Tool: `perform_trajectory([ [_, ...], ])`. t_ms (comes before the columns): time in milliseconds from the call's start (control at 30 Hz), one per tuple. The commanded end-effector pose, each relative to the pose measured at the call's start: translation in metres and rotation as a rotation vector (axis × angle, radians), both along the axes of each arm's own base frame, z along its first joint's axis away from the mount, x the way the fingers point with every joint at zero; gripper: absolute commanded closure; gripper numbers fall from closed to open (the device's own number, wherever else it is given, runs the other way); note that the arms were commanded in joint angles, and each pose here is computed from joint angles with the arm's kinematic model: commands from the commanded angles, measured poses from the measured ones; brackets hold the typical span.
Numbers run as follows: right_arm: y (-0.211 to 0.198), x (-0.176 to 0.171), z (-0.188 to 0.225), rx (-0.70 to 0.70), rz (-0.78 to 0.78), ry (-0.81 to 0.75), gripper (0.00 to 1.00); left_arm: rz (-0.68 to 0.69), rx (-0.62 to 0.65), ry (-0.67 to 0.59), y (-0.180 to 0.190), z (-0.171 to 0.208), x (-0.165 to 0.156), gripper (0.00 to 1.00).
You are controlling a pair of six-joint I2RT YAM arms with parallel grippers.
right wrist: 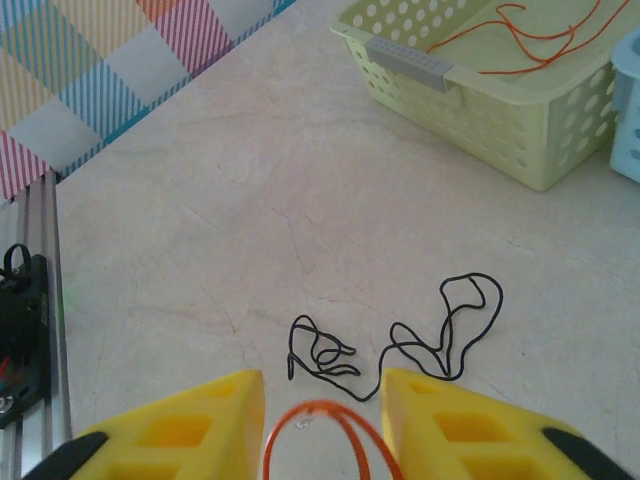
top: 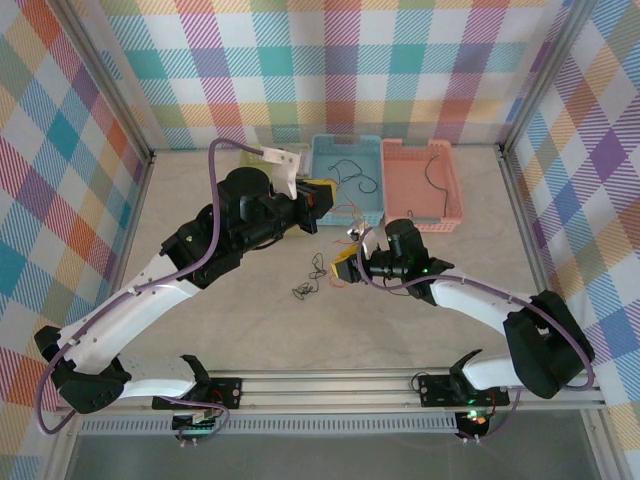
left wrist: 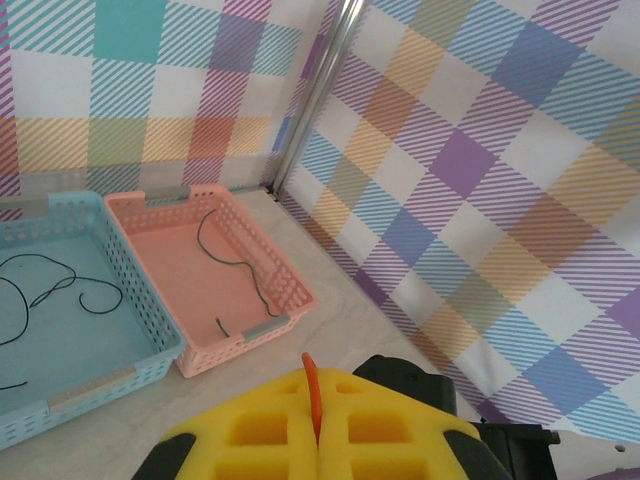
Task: Untangle the cables
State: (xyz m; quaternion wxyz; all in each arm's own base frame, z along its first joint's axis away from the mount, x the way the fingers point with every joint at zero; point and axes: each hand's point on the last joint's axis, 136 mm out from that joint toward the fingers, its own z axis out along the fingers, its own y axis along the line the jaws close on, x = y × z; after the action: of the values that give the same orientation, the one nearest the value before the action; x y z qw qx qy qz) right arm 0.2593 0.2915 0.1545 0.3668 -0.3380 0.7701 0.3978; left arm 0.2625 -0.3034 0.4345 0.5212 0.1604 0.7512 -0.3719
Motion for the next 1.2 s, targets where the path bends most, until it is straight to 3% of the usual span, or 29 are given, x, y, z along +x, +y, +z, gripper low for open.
perform_trajectory([
  [0,0.001,-0.006,-0.002,-0.009,0.047,-0.007,0.65,0.009,-0.036,-0.058,0.009,0.023,-0.005,1.0],
  [100,0.001,-0.009,-0.002,-0.021,0.066,-0.02,0.53,0.012,-0.033,-0.064,0.011,0.025,-0.006,1.0],
  [233,0.002,-0.012,-0.003,-0.033,0.099,-0.024,0.48,0.032,-0.026,-0.078,0.017,0.027,-0.006,1.0],
  [433,0.002,-0.012,-0.004,-0.028,0.103,-0.038,0.6,0.034,-0.028,-0.082,0.019,0.029,-0.008,1.0],
  [700,0.002,-0.013,-0.001,-0.012,0.106,-0.057,0.9,0.045,-0.021,-0.09,0.023,0.03,-0.008,1.0],
  [1167,-0.008,-0.005,0.002,0.013,0.052,-0.078,0.95,0.161,0.003,-0.15,0.065,0.04,-0.015,1.0],
])
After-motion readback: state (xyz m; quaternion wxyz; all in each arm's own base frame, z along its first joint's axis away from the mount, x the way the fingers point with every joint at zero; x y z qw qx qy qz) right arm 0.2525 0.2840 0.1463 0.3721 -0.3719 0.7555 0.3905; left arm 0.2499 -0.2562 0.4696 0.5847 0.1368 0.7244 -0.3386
